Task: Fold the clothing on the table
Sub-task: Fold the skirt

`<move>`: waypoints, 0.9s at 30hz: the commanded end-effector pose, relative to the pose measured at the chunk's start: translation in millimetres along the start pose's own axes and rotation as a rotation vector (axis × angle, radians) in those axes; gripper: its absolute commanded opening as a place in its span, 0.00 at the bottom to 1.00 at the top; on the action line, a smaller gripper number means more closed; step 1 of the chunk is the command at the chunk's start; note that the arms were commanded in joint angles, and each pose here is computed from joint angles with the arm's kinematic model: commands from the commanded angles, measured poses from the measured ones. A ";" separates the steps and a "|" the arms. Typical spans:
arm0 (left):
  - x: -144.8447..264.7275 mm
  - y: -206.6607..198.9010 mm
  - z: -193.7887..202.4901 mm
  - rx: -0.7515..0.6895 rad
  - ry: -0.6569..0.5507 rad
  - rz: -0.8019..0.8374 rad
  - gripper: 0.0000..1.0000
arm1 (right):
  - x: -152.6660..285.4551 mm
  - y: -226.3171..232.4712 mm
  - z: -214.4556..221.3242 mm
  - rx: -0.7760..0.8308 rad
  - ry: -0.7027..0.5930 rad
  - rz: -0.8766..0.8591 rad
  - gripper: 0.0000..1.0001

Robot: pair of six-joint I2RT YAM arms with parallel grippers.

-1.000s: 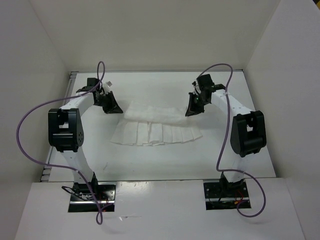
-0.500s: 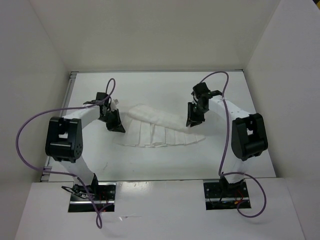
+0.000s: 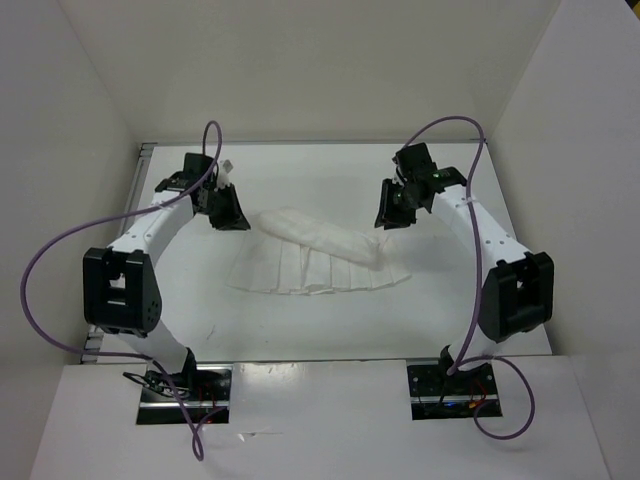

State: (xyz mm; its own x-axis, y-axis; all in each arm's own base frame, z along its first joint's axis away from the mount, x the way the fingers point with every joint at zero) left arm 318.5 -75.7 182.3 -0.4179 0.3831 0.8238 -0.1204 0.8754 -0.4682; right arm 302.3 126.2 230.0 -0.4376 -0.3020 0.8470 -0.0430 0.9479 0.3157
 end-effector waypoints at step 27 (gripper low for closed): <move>-122.2 19.7 -117.0 0.004 0.018 0.149 0.33 | -118.4 16.4 -90.3 -0.001 -0.052 0.062 0.07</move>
State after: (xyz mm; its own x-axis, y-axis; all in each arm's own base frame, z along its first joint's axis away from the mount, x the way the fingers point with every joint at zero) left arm 467.4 -67.6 108.7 -0.4250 0.4521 0.7843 -0.1238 0.8292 -0.5450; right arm 424.6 157.8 171.5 -0.4603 -0.2278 0.8580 0.0157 0.9643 0.2644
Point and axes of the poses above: each gripper's point midway between its finger pads, its own x axis back along the fingers, its own y axis along the line the jaws close on, z = x × y, the point moved 8 cm from there along x, back along the fingers, and after that the axes turned 2 degrees about x, right-handed, at the moved point
